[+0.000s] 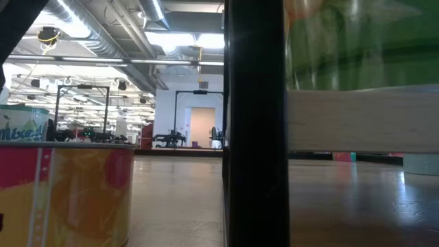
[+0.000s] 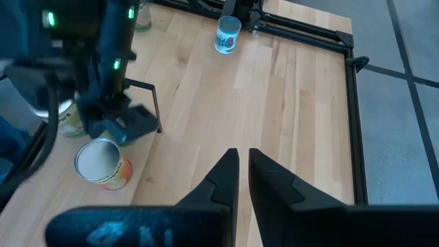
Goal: Pick and place cans onto a shelf
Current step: Put the canned pineapple on the shelf, then adjust the canned pineapple on the shelf
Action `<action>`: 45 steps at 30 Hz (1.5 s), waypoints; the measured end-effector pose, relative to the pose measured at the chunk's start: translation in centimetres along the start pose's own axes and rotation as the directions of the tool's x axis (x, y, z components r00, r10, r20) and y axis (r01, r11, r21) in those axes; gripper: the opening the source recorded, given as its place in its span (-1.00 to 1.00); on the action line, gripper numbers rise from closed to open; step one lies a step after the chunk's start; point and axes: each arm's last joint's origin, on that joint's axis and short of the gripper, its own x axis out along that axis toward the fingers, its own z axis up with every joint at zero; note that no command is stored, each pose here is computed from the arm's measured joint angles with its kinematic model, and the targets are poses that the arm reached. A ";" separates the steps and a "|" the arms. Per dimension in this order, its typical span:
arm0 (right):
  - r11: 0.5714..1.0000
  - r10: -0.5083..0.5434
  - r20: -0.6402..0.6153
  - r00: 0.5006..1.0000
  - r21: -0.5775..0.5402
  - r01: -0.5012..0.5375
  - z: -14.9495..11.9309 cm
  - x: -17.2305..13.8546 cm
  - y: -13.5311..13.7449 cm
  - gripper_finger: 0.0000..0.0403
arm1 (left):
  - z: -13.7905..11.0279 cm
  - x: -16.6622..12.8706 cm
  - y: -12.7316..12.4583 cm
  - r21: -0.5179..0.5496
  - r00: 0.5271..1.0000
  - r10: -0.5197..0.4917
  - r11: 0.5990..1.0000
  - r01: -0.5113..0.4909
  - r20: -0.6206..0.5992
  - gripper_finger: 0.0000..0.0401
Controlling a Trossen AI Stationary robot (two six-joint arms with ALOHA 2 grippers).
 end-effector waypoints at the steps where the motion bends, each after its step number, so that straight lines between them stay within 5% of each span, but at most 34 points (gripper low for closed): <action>1: 1.000 0.001 -0.001 1.000 0.001 -0.001 0.0 0.0 0.0 -0.82 | -0.1 -0.8 0.0 0.005 1.000 0.023 1.000 -0.023 -0.015 -0.84; 9: 0.999 0.039 -0.079 0.996 -0.006 -0.040 -0.8 0.0 0.3 -0.82 | 0.0 -6.1 0.8 0.009 0.991 0.130 0.991 -0.130 -0.021 -0.84; 19: 0.888 0.457 0.018 0.889 -0.059 -0.455 -0.8 -0.3 1.6 -0.82 | -0.6 -12.7 3.1 -0.072 0.982 0.183 0.981 -0.180 0.047 -0.84; 28: 0.884 0.467 -0.072 0.881 0.015 -0.468 -1.9 3.6 1.5 -0.82 | -2.7 -19.3 4.9 -0.170 0.972 0.231 0.960 -0.221 0.043 -0.84; 45: 0.891 0.426 -0.148 0.893 0.242 -0.385 -9.6 17.4 2.2 -0.82 | -4.6 -24.8 4.2 -0.202 0.966 0.254 0.950 -0.239 0.052 -0.84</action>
